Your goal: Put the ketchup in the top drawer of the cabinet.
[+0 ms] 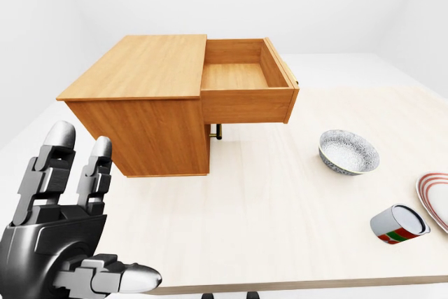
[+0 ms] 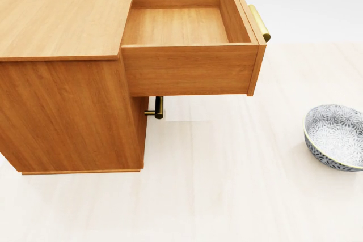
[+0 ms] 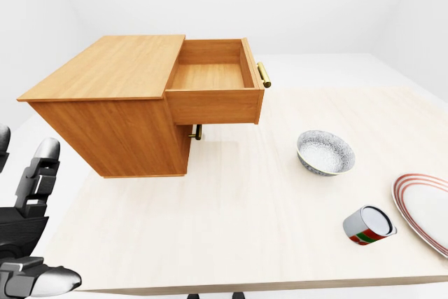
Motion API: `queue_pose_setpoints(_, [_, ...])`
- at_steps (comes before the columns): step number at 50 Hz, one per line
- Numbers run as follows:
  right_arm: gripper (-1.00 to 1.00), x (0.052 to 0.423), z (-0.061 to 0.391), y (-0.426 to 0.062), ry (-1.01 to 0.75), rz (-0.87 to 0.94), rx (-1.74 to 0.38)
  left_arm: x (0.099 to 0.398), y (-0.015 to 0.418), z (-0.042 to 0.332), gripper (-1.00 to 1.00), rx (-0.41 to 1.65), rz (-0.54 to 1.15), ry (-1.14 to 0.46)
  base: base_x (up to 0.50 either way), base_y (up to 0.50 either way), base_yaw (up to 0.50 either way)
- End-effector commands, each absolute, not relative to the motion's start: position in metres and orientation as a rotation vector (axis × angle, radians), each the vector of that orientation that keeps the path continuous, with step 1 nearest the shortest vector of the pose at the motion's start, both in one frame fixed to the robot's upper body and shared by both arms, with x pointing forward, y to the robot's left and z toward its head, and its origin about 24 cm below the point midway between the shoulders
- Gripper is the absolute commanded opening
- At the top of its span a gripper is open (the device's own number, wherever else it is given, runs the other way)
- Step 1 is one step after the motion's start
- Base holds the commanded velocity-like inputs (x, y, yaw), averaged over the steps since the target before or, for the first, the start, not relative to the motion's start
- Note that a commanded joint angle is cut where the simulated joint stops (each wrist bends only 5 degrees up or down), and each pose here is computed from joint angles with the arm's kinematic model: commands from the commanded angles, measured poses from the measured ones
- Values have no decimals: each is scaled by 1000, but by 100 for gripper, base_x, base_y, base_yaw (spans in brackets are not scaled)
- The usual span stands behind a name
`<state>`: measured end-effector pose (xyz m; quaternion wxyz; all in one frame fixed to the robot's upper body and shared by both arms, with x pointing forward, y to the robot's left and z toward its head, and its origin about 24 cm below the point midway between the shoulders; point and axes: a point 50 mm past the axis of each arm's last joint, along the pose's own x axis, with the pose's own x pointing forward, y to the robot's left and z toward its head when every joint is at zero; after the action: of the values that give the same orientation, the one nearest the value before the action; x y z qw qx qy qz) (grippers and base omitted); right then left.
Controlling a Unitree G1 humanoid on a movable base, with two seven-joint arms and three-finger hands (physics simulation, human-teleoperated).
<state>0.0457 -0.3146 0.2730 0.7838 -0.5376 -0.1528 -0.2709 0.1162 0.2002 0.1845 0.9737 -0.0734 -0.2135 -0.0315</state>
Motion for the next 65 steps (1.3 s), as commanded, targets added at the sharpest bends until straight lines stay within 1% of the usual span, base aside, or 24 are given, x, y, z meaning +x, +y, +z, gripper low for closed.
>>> queue_pose_setpoints(1, [100, 33, 265, -342, -198, -748, -1129, 116, 201, 185, 100, -147, -62, -432, 0, 0, 0])
queue_pose_setpoints(17, [100, 41, 226, -364, -35, -708, -969, 118, 198, 183, 100, -141, -64, -426, 0, 0, 0])
queue_pose_setpoints(20, [100, 46, 213, -369, 23, -685, -929, 118, 198, 183, 100, -140, -65, -426, 0, 0, 0])
queue_pose_setpoints(27, [100, 61, 193, -374, 130, -636, -912, 119, 197, 183, 100, -139, -65, -424, 0, 0, 0])
queue_pose_setpoints(32, [100, 73, 176, -381, 181, -591, -854, 117, 196, 182, 100, -137, -69, -427, 0, 0, 0])
queue_pose_setpoints(37, [100, 77, 166, -386, 220, -568, -826, 119, 197, 183, 100, -139, -66, -424, 0, 0, 0])
queue_pose_setpoints(55, [100, 99, 150, -386, 295, -484, -832, 118, 195, 181, 100, -133, -72, -425, 0, 0, 0])
queue_pose_setpoints(65, [100, 102, 132, -389, 360, -449, -784, 118, 190, 178, 100, -127, -84, -420, 0, 0, 0])
